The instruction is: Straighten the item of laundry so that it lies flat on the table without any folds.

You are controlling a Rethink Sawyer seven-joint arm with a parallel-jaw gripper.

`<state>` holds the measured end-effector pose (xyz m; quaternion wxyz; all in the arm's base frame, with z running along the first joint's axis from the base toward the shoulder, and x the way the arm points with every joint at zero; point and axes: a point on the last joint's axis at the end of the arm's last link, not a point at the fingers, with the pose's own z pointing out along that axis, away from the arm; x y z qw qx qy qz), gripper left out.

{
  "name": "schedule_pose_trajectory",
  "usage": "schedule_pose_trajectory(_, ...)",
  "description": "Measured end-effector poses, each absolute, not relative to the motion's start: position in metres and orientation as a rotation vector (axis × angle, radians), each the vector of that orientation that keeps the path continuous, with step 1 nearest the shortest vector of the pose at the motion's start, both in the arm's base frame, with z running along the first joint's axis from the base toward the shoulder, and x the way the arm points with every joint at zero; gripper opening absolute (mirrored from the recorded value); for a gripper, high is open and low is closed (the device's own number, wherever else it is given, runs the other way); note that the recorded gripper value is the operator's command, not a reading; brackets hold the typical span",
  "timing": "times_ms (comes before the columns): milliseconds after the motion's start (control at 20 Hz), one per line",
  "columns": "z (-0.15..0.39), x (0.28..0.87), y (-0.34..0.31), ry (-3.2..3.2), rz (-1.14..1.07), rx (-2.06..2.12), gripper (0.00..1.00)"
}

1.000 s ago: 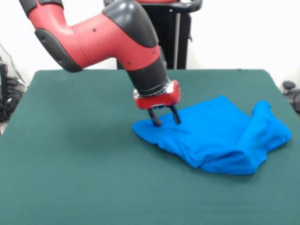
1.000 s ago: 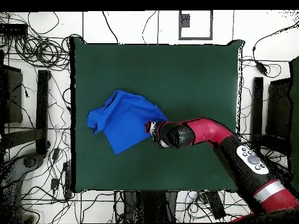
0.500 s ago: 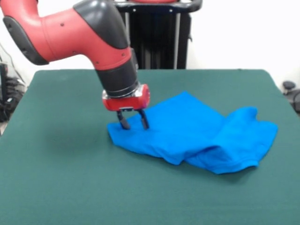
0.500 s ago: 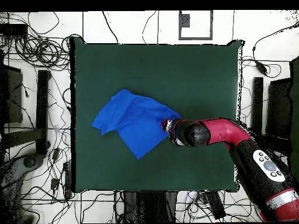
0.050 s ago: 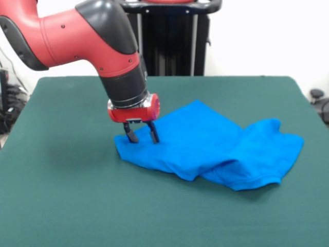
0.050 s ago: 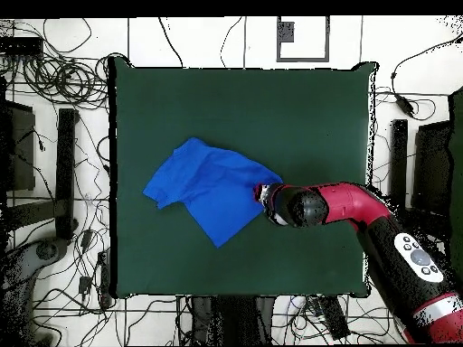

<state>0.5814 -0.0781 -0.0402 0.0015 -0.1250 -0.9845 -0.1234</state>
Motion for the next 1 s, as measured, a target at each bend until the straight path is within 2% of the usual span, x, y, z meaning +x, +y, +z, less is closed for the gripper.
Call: schedule_pose_trajectory(1000,-0.04,0.586,-0.091,-3.074,-0.342,-0.324,1.0)
